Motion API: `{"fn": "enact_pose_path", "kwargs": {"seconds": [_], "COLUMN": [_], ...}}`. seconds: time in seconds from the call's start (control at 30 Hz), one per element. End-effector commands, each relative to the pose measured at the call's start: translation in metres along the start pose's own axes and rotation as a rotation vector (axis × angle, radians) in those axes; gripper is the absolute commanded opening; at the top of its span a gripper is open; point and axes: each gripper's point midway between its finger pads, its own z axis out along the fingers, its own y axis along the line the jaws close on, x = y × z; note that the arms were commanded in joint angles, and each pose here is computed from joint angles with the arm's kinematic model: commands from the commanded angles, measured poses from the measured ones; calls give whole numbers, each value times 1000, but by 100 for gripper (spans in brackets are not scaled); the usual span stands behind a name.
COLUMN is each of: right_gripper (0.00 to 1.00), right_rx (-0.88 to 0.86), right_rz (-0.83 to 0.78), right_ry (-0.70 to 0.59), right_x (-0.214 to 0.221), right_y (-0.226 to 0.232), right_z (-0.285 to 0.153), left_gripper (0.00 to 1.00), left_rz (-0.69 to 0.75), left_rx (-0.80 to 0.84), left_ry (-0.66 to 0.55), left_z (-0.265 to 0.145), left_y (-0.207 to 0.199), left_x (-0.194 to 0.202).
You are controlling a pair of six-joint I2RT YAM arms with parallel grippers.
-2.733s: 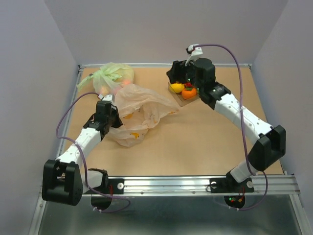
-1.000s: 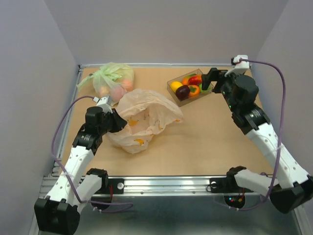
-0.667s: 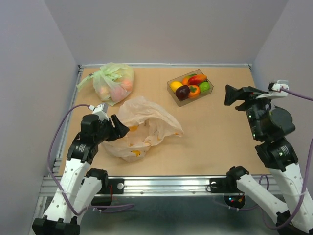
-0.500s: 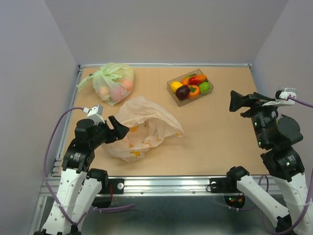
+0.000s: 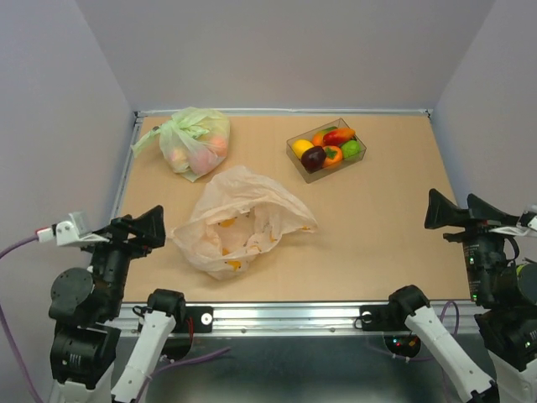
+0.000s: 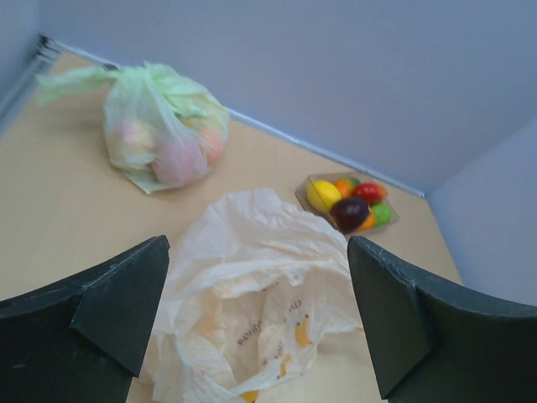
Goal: Untie the knot of the plastic bag and take out the fruit
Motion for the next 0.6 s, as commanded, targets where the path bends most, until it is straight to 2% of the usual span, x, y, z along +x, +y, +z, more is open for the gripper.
{"fn": "enact_pose_path", "kwargs": {"seconds": [0.0,0.07,0.2,0.57], "right_gripper": [100,100,100,100], "right_rx": [8,-5,-18,-37], "right_rz": [-6,1,18,39], "right_ry": [14,14,5,11], "right_x": [-2,-4,-7,-9], "right_y": [-8,-8,-8,-7], "right_z": [-16,-22,-30,-38], "left_gripper": [99,99,99,99], "left_rz": [45,34,-3,-85], "left_rx": [-170,-188,-212,-237], "left_ry": [-137,-198,-247,-272], "left_z": [-25,-42,-59,-68], "left_y": [32,37,45,55], "left_x": [-30,-40,-45,-37]}}
